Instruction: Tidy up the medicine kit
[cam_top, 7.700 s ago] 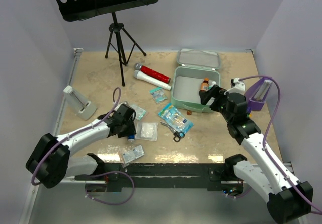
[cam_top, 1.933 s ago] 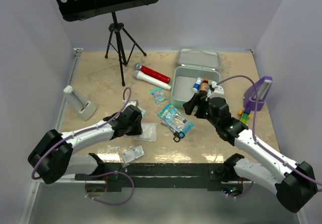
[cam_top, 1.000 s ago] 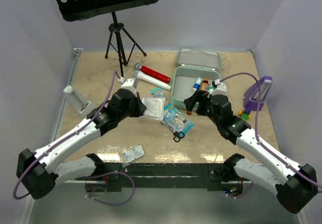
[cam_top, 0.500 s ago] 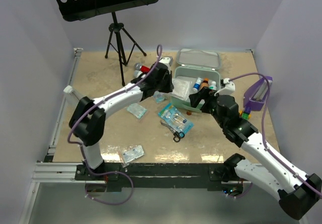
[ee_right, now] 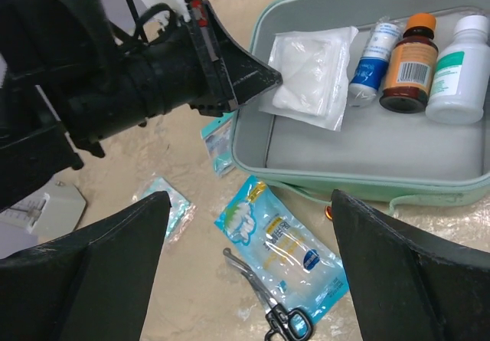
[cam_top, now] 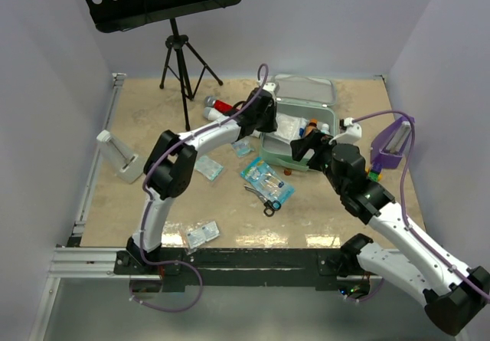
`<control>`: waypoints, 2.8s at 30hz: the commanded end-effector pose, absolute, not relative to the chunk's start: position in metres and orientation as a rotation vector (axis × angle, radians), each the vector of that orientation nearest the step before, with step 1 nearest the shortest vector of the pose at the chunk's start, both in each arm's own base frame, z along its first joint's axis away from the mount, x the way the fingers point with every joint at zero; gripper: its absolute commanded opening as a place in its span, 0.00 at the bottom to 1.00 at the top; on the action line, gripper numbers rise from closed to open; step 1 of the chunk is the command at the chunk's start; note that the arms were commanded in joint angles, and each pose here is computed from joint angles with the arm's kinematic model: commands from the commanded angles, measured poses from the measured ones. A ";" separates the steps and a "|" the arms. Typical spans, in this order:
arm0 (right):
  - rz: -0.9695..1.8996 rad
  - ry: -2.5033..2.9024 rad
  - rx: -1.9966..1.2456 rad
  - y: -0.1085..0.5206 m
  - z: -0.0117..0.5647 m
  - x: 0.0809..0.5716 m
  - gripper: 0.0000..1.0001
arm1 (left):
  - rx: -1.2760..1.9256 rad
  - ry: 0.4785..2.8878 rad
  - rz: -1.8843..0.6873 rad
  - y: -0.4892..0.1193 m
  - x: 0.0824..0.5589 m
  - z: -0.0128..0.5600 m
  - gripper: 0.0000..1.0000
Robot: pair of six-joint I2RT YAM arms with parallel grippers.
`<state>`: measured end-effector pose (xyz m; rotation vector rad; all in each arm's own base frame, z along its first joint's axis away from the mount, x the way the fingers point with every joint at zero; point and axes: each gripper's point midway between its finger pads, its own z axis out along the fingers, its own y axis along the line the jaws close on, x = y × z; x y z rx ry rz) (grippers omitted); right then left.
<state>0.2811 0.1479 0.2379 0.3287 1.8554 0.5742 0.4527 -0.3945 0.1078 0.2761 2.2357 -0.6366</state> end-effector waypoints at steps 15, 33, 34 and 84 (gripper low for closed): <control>0.566 1.779 0.380 0.137 0.259 0.281 0.92 | 0.019 2.165 -0.444 -0.368 0.498 0.107 0.00; 0.569 1.784 0.374 0.139 0.256 0.282 0.92 | 0.070 2.250 -0.359 -0.373 0.510 0.085 0.14; 0.571 1.783 0.373 0.139 0.256 0.282 0.92 | 0.065 2.242 -0.369 -0.373 0.510 0.089 0.21; 0.375 2.246 -0.104 0.246 0.091 0.281 0.68 | -0.402 2.210 -0.687 -0.177 0.217 0.115 0.92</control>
